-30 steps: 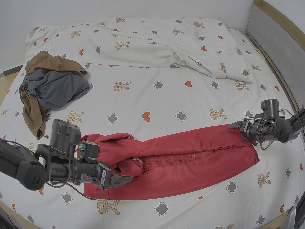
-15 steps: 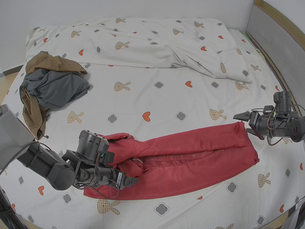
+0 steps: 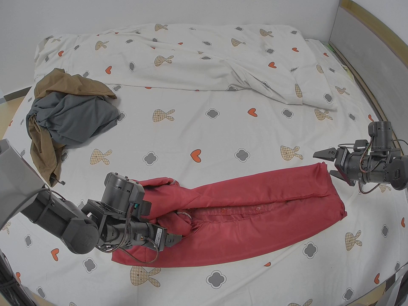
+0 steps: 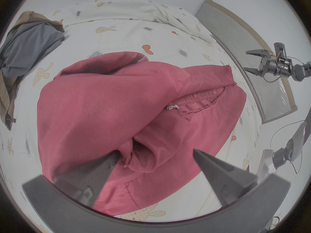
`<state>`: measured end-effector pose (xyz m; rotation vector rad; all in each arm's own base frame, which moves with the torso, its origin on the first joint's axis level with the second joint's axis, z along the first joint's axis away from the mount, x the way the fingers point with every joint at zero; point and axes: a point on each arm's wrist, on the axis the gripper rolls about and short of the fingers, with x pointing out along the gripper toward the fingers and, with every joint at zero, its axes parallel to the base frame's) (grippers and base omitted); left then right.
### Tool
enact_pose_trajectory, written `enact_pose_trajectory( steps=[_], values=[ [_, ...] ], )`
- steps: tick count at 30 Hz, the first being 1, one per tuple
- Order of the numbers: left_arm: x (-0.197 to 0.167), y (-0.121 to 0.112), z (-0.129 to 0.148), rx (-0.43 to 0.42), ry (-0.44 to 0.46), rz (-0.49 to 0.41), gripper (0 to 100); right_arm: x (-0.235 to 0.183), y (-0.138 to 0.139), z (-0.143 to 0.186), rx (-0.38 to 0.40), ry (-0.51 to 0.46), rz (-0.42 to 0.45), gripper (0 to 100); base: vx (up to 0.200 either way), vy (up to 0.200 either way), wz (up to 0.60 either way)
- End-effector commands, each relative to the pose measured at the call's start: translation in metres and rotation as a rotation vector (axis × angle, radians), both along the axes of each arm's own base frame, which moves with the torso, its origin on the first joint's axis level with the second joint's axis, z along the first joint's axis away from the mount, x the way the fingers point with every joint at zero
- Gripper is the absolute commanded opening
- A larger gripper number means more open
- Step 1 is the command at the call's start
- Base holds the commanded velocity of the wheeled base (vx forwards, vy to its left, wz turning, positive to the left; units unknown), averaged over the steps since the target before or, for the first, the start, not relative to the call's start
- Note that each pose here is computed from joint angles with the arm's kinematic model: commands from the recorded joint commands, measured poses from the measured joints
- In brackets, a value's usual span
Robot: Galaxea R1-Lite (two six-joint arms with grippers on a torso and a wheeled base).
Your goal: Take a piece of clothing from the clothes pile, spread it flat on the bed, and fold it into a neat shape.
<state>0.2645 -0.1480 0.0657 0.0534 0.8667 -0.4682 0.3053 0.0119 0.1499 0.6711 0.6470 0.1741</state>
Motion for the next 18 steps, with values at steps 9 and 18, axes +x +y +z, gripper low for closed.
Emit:
enact_pose_trajectory(
  steps=[9, 18],
  values=[
    [0.009, 0.004, -0.011, -0.002, -0.04, 0.033, 0, -0.002, 0.002, -0.002, 0.007, 0.007, 0.017, 100, 0.0, 0.0, 0.0],
    [-0.011, 0.006, 0.003, 0.001, -0.062, 0.022, 0, -0.002, 0.001, -0.002, 0.014, 0.007, 0.025, 100, 0.0, 0.0, 0.0]
  ],
)
